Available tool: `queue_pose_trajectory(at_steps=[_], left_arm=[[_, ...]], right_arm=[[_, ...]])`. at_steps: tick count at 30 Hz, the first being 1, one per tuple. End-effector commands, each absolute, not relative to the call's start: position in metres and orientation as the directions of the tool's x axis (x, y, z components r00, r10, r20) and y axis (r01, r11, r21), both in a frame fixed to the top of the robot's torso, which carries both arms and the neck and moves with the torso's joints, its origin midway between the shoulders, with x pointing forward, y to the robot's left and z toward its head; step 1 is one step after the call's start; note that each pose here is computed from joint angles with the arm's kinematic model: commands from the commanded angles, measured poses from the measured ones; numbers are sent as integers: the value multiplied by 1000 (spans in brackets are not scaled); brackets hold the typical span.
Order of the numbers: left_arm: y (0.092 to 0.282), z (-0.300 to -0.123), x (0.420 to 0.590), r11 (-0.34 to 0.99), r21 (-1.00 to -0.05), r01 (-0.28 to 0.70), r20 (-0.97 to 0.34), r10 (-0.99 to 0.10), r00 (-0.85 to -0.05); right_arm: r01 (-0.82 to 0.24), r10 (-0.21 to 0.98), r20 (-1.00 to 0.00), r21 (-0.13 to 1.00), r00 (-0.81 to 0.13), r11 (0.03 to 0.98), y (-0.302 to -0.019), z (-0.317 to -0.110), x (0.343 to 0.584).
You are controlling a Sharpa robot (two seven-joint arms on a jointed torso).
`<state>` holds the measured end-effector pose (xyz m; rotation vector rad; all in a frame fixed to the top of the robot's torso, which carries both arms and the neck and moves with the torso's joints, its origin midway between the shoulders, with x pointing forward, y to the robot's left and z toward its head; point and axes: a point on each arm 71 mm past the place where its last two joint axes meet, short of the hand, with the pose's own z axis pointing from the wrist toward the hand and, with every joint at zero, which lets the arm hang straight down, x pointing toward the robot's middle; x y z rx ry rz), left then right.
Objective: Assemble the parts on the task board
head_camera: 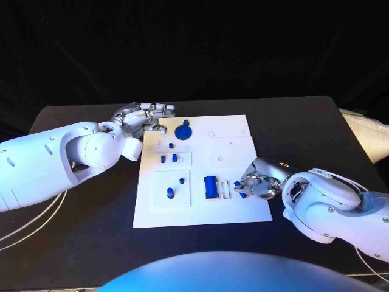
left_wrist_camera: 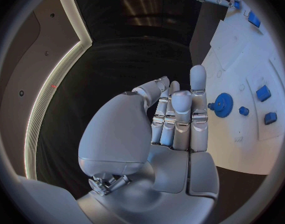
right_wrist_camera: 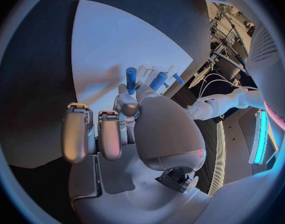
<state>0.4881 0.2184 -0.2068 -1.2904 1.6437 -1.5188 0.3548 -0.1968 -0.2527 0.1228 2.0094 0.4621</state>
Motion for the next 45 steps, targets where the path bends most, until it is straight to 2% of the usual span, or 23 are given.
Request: queue_pose_trajectory(at_steps=[1, 15, 35, 45], left_arm=[[216, -206, 487, -102, -957, -273, 211, -888, -408], [214, -205, 486, -103, -956, -274, 213, -886, -412], [214, -205, 486, -103, -956, -274, 213, -886, -412], [214, -205, 486, -102, -956, -274, 213, -886, -412]], right_arm=[[-23, 386, -782, 454, -489, 891, -195, -255, 356], [-7, 421, -748, 494, -513, 870, -179, -257, 359], [-50, 323, -734, 436, -598, 899, -169, -267, 359], [-58, 315, -736, 433, -599, 900, -168, -266, 359]])
